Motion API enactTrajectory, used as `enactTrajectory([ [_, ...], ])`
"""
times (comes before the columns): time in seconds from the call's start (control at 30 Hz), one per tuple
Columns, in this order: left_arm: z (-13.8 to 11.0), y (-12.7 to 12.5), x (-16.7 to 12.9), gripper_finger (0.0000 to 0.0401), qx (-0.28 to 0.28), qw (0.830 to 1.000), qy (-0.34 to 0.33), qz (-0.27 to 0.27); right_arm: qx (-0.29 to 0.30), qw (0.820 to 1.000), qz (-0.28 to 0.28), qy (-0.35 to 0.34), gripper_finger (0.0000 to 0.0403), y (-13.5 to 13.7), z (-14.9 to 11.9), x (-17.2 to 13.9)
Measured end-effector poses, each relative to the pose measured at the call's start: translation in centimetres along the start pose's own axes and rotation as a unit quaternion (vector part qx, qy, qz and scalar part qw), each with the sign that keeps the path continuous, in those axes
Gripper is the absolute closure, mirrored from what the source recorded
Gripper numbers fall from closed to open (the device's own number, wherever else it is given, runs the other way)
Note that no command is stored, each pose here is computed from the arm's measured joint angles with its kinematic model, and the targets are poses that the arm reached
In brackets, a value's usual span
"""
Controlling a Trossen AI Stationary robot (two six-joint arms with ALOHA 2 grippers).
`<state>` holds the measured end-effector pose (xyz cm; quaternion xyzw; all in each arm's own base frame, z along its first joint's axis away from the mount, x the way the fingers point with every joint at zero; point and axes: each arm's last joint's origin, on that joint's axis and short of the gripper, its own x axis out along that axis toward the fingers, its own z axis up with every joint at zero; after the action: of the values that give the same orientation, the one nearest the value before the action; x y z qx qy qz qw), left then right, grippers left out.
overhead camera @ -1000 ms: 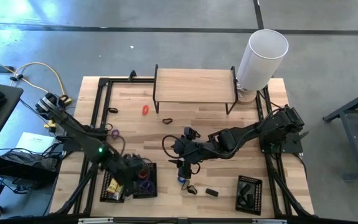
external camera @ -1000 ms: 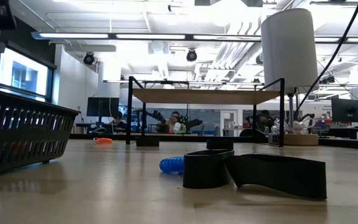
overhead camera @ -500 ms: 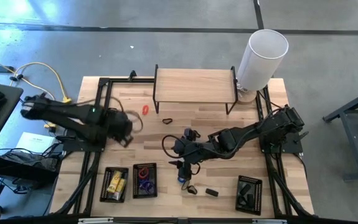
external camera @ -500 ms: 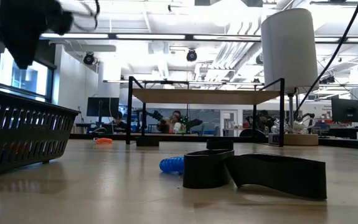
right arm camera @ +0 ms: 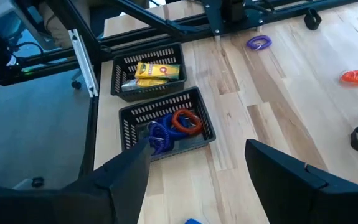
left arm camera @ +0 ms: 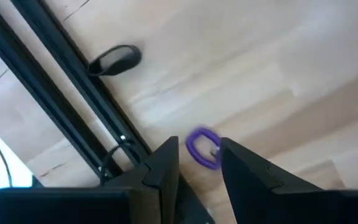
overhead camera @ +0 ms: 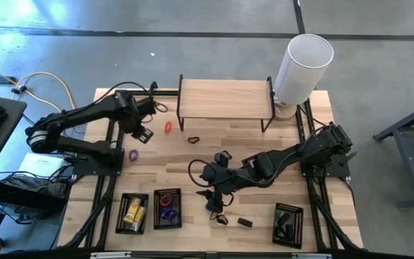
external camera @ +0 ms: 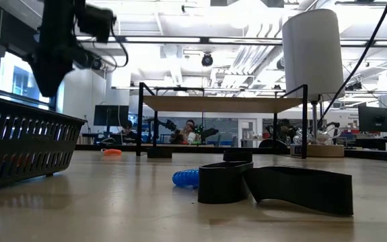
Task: Pick & Place Office Desk Supplies
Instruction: Put the black rubber band into the right black basket
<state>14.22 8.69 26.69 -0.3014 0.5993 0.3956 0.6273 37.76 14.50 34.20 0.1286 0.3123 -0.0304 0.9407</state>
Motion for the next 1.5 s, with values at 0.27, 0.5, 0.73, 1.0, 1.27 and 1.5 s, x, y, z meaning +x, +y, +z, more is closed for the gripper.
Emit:
enactTrajectory([
  [0.27, 1.4, 2.7, 4.1, 0.0293, -0.084, 0.996, 0.008, -0.004, 0.025, 0.999, -0.014, 0.021, 0.0151, -0.1, -0.6, -0.1],
  [0.5, 1.9, 4.0, 5.9, 0.0293, -0.114, 0.993, -0.019, 0.003, 0.029, 0.999, -0.020, 0.025, 0.0151, -0.4, -0.5, 0.0],
  [0.73, 2.3, 5.1, 7.6, 0.0293, -0.190, 0.981, -0.034, 0.002, 0.027, 0.999, -0.039, 0.027, 0.0151, -0.6, -0.6, 0.0],
  [1.0, 3.1, 5.6, 9.8, 0.0293, -0.196, 0.980, -0.001, 0.019, 0.032, 0.998, -0.050, 0.032, 0.0151, -1.3, -0.5, 0.2],
  [1.27, 4.0, 5.4, 11.4, 0.0293, -0.193, 0.981, 0.016, 0.029, 0.036, 0.997, -0.062, 0.040, 0.0151, -2.3, -0.2, 0.4],
  [1.5, 4.4, 5.4, 11.7, 0.0293, -0.194, 0.980, -0.001, 0.046, 0.037, 0.995, -0.072, 0.051, 0.0151, -2.9, -0.2, 0.5],
])
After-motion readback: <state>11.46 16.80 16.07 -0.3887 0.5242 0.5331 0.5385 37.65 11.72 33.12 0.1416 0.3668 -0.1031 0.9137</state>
